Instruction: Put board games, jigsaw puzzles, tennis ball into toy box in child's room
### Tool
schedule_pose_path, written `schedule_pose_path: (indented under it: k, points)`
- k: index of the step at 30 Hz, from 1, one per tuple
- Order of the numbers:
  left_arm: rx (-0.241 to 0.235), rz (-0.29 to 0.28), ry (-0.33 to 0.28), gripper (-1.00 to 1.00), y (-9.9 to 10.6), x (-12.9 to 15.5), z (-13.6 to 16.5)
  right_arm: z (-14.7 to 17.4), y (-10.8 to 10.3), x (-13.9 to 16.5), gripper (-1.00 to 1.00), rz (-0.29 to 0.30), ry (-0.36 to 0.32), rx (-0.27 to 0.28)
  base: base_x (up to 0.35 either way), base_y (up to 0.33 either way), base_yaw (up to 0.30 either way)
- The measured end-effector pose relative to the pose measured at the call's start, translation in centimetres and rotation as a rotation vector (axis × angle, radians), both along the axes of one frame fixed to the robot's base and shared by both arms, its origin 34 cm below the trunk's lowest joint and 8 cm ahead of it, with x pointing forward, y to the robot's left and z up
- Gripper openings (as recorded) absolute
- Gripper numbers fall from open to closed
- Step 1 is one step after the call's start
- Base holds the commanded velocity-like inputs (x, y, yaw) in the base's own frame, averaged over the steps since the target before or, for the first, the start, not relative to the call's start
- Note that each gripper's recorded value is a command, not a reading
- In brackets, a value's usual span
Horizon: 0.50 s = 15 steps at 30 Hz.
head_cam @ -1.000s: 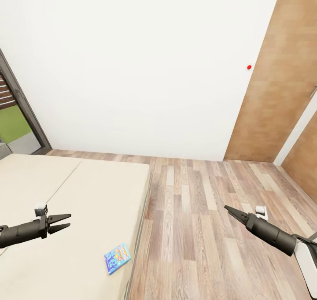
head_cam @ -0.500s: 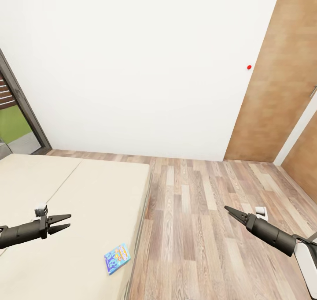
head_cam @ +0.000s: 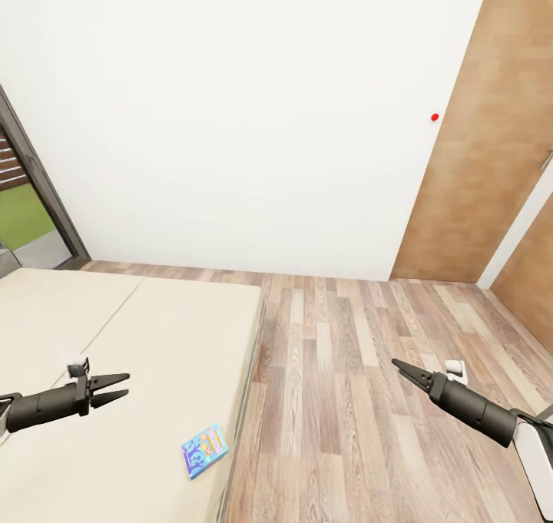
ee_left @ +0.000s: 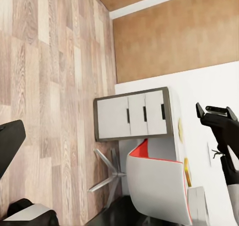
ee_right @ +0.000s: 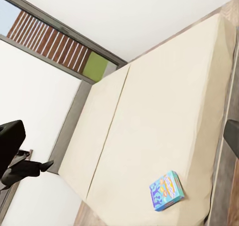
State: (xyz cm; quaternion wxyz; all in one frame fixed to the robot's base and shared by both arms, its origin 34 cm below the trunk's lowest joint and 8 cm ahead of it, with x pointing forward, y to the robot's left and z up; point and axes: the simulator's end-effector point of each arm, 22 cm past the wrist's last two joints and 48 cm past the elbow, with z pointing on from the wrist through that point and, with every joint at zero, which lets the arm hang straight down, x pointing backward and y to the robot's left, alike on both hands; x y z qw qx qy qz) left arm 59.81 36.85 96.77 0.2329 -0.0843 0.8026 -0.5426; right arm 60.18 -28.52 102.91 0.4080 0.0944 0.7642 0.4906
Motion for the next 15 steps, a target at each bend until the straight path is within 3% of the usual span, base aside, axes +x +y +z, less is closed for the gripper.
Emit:
schedule_pose_path:
  k: [10, 15]
  points:
    - [-0.002, -0.001, 0.002, 1.0, -0.14, -0.03, -0.09, 0.01, 0.1, 0.01, 1.0, 0.002, -0.001, -0.003, 0.0, 0.0, 0.007]
    - [-0.002, -0.001, 0.003, 1.0, -0.13, -0.06, -0.12, 0.04, 0.13, 0.02, 1.0, 0.003, -0.002, -0.003, 0.0, 0.0, 0.163]
